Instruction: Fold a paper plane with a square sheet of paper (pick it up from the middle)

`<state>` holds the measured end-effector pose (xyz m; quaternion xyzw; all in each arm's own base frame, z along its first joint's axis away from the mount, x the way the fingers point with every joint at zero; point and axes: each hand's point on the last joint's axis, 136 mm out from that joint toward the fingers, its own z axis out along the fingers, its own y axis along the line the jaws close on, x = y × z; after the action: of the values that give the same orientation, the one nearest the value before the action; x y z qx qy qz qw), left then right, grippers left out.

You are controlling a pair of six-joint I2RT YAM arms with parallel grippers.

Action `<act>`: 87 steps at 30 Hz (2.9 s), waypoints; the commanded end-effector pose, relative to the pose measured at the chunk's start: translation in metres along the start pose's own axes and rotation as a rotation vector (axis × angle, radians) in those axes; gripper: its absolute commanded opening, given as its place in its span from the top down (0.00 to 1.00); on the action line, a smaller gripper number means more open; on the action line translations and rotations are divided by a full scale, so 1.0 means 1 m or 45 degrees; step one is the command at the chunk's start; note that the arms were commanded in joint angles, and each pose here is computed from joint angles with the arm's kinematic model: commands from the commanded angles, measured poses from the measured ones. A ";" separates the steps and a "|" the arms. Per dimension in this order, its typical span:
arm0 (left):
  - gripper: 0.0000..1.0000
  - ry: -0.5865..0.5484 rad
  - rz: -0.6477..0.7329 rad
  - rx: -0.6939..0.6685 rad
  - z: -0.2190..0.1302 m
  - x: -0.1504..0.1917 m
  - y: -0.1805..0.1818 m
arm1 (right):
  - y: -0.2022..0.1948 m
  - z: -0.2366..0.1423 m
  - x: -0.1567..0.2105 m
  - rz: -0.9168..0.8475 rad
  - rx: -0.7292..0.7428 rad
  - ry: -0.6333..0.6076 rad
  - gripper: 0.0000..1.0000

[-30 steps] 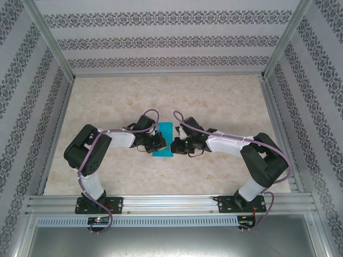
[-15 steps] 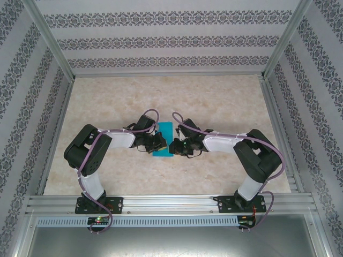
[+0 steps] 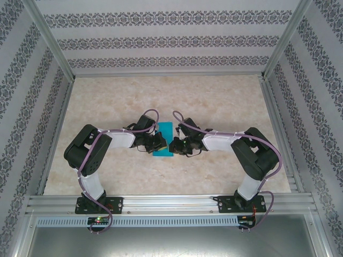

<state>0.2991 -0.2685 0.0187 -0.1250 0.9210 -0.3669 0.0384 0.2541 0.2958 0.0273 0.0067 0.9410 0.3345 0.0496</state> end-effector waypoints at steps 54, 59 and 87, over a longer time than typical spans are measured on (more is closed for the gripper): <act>0.92 -0.042 -0.021 -0.178 -0.004 -0.006 0.035 | -0.027 -0.008 0.009 0.092 0.096 0.048 0.82; 0.93 -0.037 -0.030 -0.180 -0.004 -0.003 0.039 | -0.012 -0.042 0.001 -0.030 0.149 -0.094 0.75; 0.93 -0.035 -0.046 -0.182 -0.002 -0.004 0.042 | 0.003 0.013 0.006 -0.101 0.213 0.094 0.99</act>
<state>0.3083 -0.2607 0.0182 -0.1256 0.9264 -0.3503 0.0574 0.2517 0.3161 0.0273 -0.0388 0.9612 0.2707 0.0376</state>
